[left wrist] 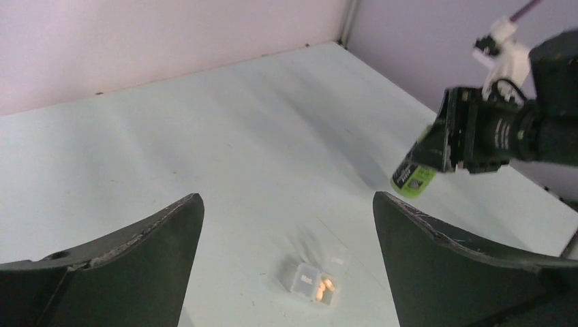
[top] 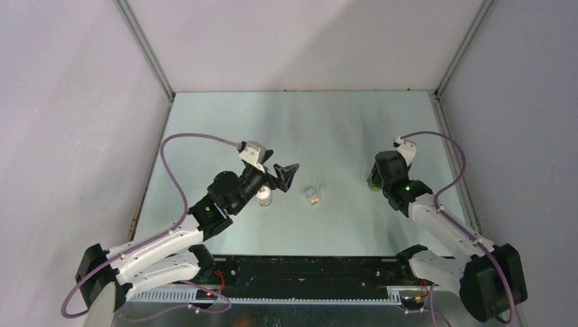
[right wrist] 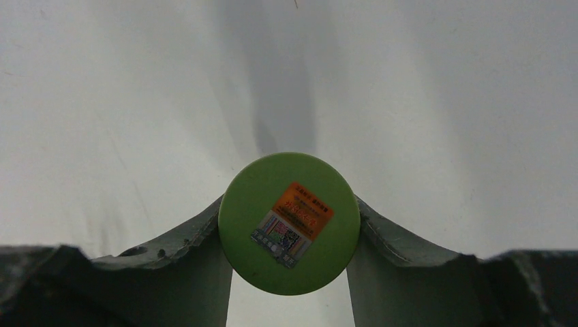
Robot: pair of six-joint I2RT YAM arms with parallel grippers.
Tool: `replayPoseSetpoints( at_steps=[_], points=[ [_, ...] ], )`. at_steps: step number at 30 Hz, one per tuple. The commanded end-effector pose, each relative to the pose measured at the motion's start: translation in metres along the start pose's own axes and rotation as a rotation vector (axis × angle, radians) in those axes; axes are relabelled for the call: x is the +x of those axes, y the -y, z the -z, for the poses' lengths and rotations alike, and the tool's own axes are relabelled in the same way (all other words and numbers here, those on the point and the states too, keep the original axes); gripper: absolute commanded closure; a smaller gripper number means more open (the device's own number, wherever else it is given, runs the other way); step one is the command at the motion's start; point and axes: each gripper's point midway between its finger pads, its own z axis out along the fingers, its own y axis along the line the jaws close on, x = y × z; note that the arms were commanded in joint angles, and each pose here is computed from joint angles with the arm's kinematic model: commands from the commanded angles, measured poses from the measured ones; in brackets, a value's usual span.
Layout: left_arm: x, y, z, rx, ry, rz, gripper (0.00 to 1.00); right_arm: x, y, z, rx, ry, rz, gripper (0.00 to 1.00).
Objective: Sort the pills into containers
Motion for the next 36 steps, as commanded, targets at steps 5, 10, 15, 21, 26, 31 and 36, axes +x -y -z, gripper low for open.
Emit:
replayPoseSetpoints(
  at_steps=[5, 10, 15, 21, 26, 31, 36],
  points=[
    [-0.017, -0.025, 0.022, -0.122, 0.069, 0.064, 0.01, -0.006, -0.008, -0.034, 0.014, 0.057, 0.015, 0.41],
    [-0.016, -0.033, 0.030, -0.166, 0.070, 0.085, 0.01, 0.004, -0.013, -0.037, -0.010, 0.014, 0.040, 0.14],
    [-0.015, -0.045, 0.036, -0.233, 0.078, 0.126, 0.01, -0.013, -0.023, -0.013, -0.081, 0.007, 0.047, 0.01],
    [-0.012, -0.054, 0.037, -0.316, -0.023, 0.213, 0.01, -0.033, -0.050, 0.041, -0.325, 0.008, 0.107, 0.05],
    [0.003, -0.033, 0.030, -0.207, -0.102, 0.218, 0.01, -0.011, -0.065, 0.064, -0.444, -0.095, 0.165, 0.12],
    [0.026, -0.015, 0.023, -0.132, -0.191, 0.268, 0.01, 0.022, -0.100, 0.073, -0.580, -0.157, 0.256, 0.13],
    [0.051, -0.004, 0.017, -0.098, -0.251, 0.358, 0.04, 0.059, -0.130, 0.067, -0.696, -0.293, 0.286, 0.15]
  ],
)
